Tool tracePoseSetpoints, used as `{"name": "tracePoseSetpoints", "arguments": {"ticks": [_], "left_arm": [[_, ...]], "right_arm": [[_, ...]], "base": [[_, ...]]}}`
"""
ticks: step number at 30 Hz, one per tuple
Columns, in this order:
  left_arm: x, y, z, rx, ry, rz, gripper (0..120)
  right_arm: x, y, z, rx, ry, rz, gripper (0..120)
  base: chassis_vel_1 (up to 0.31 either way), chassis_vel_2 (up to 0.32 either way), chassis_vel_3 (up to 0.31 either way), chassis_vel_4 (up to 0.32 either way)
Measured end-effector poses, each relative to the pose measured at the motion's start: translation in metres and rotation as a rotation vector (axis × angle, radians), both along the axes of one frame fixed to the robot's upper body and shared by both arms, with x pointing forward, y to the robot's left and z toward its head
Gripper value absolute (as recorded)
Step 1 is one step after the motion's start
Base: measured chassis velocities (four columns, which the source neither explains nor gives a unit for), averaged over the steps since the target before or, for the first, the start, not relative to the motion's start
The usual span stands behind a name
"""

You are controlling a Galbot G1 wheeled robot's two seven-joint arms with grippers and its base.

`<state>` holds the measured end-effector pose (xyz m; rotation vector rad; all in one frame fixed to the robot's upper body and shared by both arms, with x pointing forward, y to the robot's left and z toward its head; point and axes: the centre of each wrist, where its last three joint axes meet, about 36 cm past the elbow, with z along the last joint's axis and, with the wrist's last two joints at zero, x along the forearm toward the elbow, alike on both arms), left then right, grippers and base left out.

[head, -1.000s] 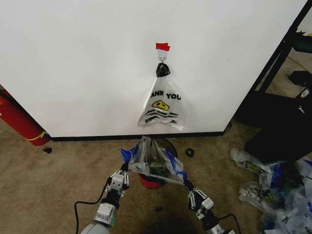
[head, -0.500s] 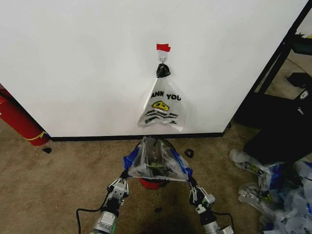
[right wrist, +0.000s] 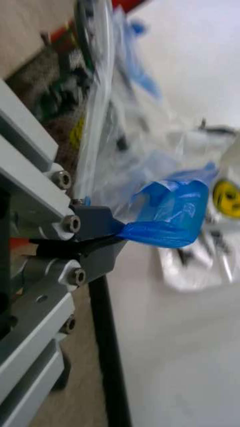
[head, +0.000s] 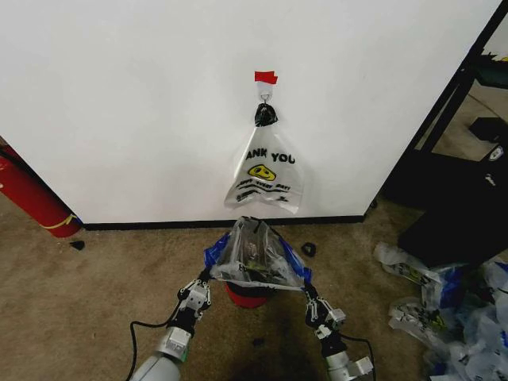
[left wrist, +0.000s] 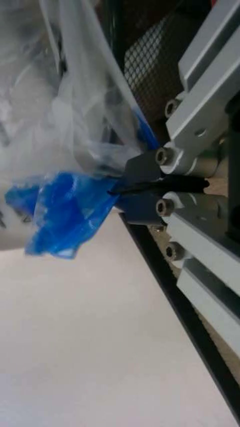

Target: Pick up the garbage bag from the wall and place it over the trash bin.

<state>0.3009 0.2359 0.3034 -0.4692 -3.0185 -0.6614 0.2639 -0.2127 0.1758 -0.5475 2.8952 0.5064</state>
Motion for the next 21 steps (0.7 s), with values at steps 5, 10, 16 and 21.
{"name": "tracePoseSetpoints", "arguments": {"ticks": [5,10,16,21], "left_arm": [[-0.001,0.008,0.011,0.021,0.008,-0.042,0],[0.001,0.022,0.015,0.050,0.028,-0.047,0],[0.003,0.032,0.029,0.069,0.028,-0.072,0],[0.004,0.041,0.029,0.096,0.047,-0.081,0]], "right_arm": [[-0.009,-0.004,0.009,0.009,-0.045,0.110,0],[-0.020,-0.017,0.012,-0.024,-0.053,0.196,0],[-0.027,-0.022,0.027,-0.026,-0.059,0.249,0],[-0.028,-0.022,0.033,-0.008,-0.035,0.238,0]], "base": [[0.000,0.000,0.000,0.000],[0.000,0.000,0.000,0.000],[0.000,0.000,0.000,0.000],[0.000,0.000,0.000,0.000]]}}
